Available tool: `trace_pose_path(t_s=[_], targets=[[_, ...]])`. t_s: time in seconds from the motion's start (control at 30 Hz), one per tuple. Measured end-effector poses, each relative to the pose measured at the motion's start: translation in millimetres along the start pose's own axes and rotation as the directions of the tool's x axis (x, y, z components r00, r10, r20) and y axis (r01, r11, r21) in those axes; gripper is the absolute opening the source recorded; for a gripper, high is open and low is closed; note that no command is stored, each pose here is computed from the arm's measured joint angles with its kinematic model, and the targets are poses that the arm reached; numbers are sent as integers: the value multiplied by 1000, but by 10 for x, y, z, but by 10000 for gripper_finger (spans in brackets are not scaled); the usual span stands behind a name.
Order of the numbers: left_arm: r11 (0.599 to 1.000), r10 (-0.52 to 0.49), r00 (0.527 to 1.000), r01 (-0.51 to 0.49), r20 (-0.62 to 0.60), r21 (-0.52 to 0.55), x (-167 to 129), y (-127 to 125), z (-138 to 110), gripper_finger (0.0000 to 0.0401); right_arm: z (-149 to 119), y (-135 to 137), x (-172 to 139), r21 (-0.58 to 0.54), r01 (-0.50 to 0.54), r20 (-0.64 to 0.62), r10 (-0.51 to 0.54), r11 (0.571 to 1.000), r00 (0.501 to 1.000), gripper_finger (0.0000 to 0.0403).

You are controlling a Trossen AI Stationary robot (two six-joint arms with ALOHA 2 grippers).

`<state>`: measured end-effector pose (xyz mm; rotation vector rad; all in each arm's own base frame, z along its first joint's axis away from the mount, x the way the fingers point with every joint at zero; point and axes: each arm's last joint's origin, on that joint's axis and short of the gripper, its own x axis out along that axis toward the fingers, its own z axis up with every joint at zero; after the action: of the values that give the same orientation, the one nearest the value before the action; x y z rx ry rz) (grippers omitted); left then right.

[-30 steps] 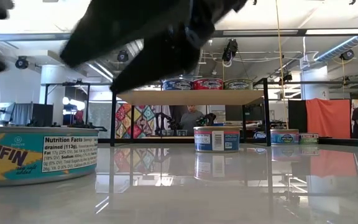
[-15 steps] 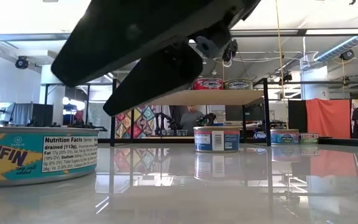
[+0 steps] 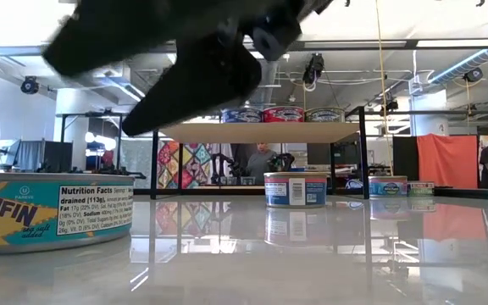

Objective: Stack canned seafood by type on shelf
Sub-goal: Put the bottom middle yellow-blue tuna can on the shelf

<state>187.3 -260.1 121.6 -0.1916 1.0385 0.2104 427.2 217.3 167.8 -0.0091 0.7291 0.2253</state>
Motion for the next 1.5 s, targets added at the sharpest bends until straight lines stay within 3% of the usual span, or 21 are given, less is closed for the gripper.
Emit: trace_pose_path(t_s=[0.13,0.33,0.57,0.93,1.13,1.33,1.5], targets=[[1000,-2,1000,2,0,-1,2,-1,-1,0,52,-17,-13,44,-6,4,6,999,1000,400],[1000,-6,1000,6,16,-7,10,-8,7,0,58,-102,15,132,-100,-29,104,986,994,400],[1000,-14,1000,14,24,-7,17,-14,24,0,-13,-152,52,115,64,-53,-58,991,997,400],[999,-10,997,8,71,34,24,-25,41,0,-272,-116,299,105,182,-97,-172,978,980,400],[1000,-8,997,6,74,27,25,-24,43,0,-226,-139,311,93,227,-38,-225,969,974,400],[1000,-6,997,4,76,26,25,-22,44,0,-201,-307,302,36,380,-25,-379,924,925,400],[1000,-22,998,23,52,-16,-13,-53,36,0,-142,-321,197,25,385,-39,-384,923,923,400]])
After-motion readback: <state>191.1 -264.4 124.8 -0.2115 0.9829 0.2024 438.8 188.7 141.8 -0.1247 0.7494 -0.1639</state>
